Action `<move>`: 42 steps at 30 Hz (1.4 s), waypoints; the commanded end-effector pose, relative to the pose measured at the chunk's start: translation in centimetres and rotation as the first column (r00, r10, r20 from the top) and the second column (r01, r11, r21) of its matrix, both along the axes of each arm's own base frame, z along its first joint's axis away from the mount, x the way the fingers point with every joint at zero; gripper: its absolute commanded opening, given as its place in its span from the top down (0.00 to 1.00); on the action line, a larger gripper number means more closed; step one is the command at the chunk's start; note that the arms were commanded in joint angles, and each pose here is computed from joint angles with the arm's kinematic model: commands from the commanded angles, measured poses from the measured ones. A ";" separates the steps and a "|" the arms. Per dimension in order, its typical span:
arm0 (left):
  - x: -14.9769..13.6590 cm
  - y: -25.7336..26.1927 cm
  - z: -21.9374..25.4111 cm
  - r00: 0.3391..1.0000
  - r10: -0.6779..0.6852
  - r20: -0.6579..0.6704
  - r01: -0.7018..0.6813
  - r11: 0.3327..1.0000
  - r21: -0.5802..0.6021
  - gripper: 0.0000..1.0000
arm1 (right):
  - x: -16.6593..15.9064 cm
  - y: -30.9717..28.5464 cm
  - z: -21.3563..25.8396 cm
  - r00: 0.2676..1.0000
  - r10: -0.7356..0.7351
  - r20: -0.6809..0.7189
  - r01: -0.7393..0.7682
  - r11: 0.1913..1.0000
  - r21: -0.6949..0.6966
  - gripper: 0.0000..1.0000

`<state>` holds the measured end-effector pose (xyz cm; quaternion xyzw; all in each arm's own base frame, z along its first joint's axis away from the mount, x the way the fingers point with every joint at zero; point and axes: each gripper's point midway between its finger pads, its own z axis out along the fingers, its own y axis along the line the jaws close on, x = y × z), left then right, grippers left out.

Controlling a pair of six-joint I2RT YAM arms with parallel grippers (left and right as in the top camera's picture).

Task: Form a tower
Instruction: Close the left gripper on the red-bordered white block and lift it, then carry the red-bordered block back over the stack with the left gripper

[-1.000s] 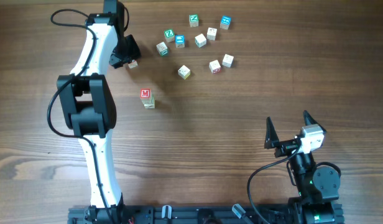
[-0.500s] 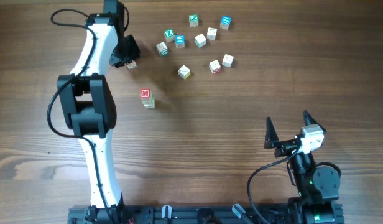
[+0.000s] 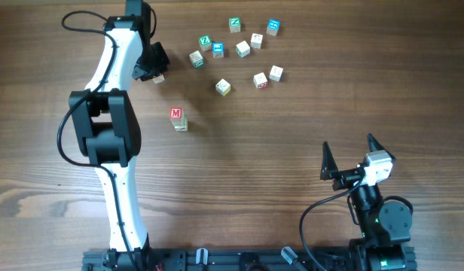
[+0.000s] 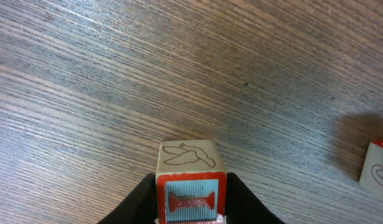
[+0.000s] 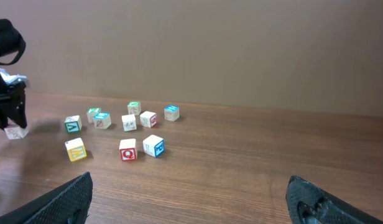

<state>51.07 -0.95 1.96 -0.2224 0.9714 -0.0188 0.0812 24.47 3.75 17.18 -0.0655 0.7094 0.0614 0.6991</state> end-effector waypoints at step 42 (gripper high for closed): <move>-13.9 -6.4 12.7 0.932 -0.347 -0.102 0.351 0.936 0.021 0.72 | -0.1 0.2 0.2 1.000 0.013 0.010 -0.013 1.000 -0.013 0.00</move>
